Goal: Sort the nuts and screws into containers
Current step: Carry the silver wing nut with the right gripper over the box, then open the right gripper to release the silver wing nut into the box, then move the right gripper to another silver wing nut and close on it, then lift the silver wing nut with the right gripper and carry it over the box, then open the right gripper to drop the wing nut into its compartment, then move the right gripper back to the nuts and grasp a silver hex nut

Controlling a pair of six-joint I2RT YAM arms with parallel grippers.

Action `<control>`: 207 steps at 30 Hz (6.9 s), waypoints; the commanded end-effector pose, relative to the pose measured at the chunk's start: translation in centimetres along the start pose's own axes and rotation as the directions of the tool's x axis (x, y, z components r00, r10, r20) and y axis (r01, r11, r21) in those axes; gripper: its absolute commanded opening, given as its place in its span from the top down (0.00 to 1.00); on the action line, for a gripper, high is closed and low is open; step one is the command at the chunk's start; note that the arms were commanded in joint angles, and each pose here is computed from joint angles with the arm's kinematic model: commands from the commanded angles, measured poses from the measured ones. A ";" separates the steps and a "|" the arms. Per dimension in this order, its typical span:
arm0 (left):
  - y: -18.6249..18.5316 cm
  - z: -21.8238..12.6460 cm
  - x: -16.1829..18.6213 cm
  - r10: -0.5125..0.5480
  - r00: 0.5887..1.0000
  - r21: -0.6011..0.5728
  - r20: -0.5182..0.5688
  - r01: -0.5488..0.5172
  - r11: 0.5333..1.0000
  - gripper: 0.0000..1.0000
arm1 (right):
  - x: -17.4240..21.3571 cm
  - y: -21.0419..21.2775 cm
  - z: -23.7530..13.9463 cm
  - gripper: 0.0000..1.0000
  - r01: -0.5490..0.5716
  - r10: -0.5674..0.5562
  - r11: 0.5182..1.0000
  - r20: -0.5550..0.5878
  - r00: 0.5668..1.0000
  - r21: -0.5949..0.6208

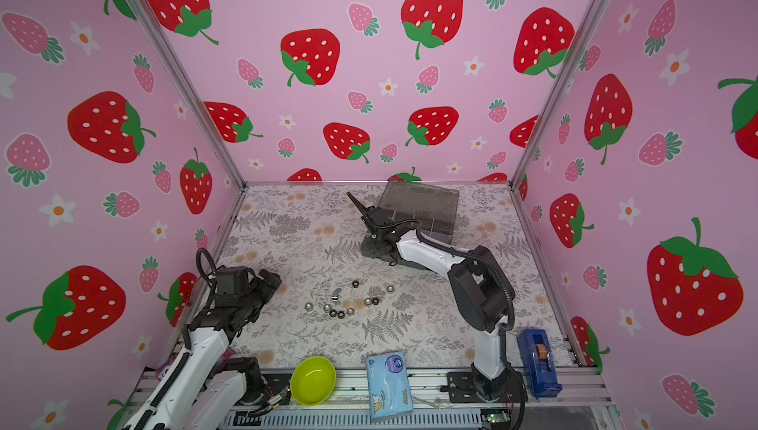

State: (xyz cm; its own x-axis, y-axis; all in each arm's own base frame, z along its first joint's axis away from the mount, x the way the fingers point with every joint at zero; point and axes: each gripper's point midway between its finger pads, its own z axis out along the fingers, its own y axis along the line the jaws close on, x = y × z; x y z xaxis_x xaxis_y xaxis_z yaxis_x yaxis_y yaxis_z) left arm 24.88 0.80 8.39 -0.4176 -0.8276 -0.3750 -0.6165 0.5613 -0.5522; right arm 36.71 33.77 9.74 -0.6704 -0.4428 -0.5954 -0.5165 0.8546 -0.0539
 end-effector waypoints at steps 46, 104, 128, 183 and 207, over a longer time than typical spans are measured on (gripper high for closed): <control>-0.3 0.1 0.3 -0.020 1.000 0.028 -0.010 0.020 0.999 0.01 | 7.9 14.7 -6.9 0.40 0.042 -0.063 0.974 -0.087 0.994 -0.223; 0.0 0.0 0.6 -0.024 1.000 0.031 -0.011 0.024 0.999 0.01 | 12.4 17.6 2.7 0.62 0.156 -0.198 0.973 -0.267 0.943 -0.172; -0.3 0.2 0.3 -0.026 1.000 0.031 -0.011 0.027 0.999 0.01 | 15.0 17.7 3.4 0.74 0.230 -0.273 0.959 -0.329 0.904 -0.163; -0.4 -0.5 0.0 -0.012 1.000 0.024 0.002 0.012 1.000 0.01 | 2.2 -4.2 1.4 0.87 -0.033 0.036 0.999 -0.107 0.994 0.028; -0.1 -0.7 0.1 0.009 1.000 0.017 0.004 -0.009 1.000 0.01 | 1.4 -5.1 -6.2 0.49 -0.118 0.117 0.992 0.015 0.993 0.051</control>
State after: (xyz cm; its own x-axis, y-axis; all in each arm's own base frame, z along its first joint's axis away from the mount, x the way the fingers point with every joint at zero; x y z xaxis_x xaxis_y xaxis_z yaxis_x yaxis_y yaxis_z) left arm 24.24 0.38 7.85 -0.4277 -0.8301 -0.3578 -0.6114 0.5572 -0.5619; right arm 36.34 28.07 13.94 -0.7016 -0.3589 -0.6156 -0.4375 0.8988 -0.0254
